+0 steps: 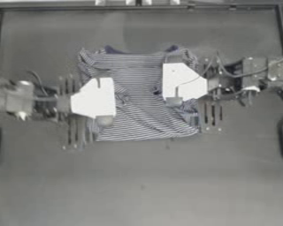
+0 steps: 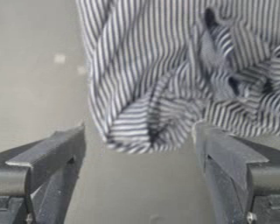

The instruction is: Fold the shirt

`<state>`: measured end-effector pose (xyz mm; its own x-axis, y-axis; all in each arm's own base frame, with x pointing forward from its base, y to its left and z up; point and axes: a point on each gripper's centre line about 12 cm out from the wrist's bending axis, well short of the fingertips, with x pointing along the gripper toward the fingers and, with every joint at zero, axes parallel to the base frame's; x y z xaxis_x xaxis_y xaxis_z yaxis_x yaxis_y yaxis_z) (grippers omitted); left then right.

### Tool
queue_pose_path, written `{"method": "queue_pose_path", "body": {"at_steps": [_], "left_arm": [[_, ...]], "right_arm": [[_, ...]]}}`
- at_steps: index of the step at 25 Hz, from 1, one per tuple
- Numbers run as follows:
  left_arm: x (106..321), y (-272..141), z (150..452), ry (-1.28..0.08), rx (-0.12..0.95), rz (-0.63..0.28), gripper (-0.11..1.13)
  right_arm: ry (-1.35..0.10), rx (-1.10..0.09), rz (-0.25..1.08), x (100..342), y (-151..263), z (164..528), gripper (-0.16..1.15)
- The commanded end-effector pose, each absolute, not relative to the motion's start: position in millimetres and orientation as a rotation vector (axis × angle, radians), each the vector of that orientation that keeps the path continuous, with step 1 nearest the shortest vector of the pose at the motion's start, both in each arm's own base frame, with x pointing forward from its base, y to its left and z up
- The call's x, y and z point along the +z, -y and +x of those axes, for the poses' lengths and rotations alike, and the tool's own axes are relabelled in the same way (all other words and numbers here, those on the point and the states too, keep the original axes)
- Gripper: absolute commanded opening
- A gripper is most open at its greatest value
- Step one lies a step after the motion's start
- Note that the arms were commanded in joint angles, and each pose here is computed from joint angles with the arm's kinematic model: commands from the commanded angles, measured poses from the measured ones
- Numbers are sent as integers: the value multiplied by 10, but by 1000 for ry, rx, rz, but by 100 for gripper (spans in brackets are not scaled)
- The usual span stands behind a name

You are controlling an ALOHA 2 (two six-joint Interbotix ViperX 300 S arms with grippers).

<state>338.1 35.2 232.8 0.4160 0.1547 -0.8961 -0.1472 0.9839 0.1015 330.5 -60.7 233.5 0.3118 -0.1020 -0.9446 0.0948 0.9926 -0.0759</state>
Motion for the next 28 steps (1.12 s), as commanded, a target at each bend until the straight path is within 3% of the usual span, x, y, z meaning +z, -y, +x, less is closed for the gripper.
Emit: {"method": "queue_pose_path", "body": {"at_steps": [1,16,28], "left_arm": [[2297,-352,3422,-1132,191,2,102],[1896,-231,3427,-1135,177,-27,102],[1635,-213,3515,-1143,155,27,102]], "right_arm": [[-1214,-123,-16,2394,547,3275,99],[-1216,-133,-22,2029,336,3249,99],[-1200,-134,1,1694,314,3327,99]]}}
